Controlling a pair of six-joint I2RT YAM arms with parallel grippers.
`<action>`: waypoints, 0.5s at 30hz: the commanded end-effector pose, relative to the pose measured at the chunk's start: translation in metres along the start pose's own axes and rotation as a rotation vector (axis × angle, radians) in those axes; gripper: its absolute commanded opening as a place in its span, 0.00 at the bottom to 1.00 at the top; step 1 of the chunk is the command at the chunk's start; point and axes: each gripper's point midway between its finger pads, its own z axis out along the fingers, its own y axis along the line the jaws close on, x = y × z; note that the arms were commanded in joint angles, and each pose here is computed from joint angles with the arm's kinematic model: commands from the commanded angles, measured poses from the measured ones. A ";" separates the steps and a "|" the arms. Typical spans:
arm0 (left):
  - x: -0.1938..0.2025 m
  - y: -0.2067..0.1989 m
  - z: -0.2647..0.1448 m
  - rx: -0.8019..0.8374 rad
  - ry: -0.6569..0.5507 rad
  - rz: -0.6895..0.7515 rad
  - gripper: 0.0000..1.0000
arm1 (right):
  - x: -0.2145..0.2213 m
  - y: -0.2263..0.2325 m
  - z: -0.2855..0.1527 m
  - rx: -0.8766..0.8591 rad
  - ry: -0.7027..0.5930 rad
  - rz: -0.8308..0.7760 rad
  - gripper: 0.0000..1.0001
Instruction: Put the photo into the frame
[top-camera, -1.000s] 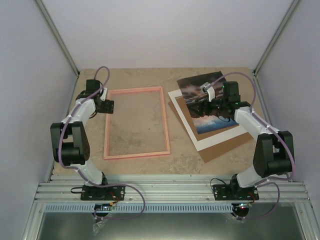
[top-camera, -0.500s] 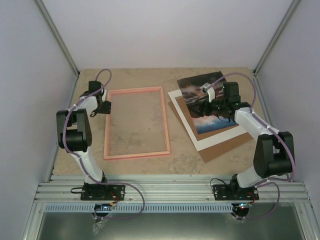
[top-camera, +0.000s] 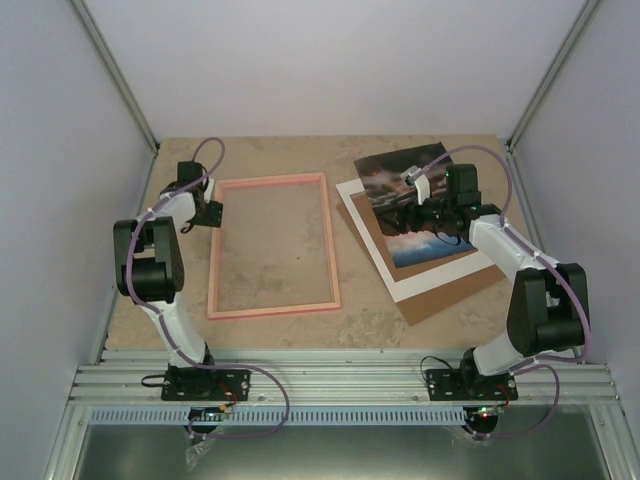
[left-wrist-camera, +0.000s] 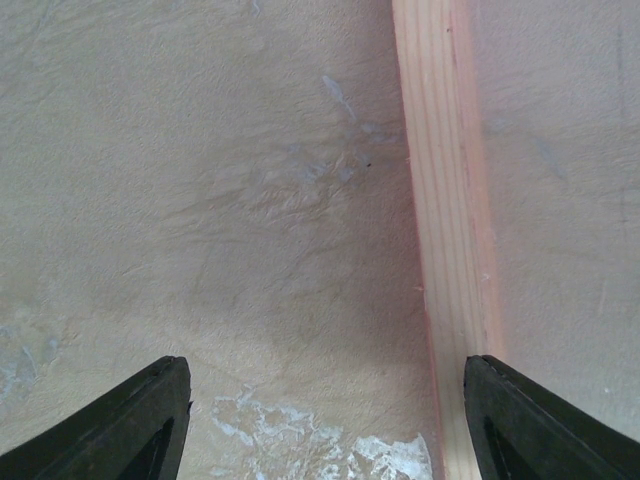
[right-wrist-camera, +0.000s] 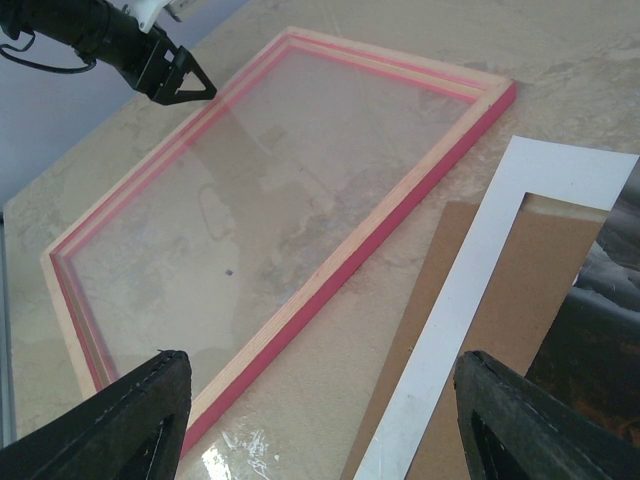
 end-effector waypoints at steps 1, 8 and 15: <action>0.002 0.004 0.001 -0.013 0.005 0.027 0.78 | -0.002 0.004 -0.003 0.007 -0.010 -0.028 0.73; -0.026 0.015 -0.039 -0.037 -0.104 0.024 0.78 | -0.003 0.006 -0.005 0.001 -0.017 -0.028 0.73; -0.020 0.010 -0.037 -0.009 -0.085 0.047 0.79 | -0.004 0.007 -0.005 -0.003 -0.020 -0.027 0.73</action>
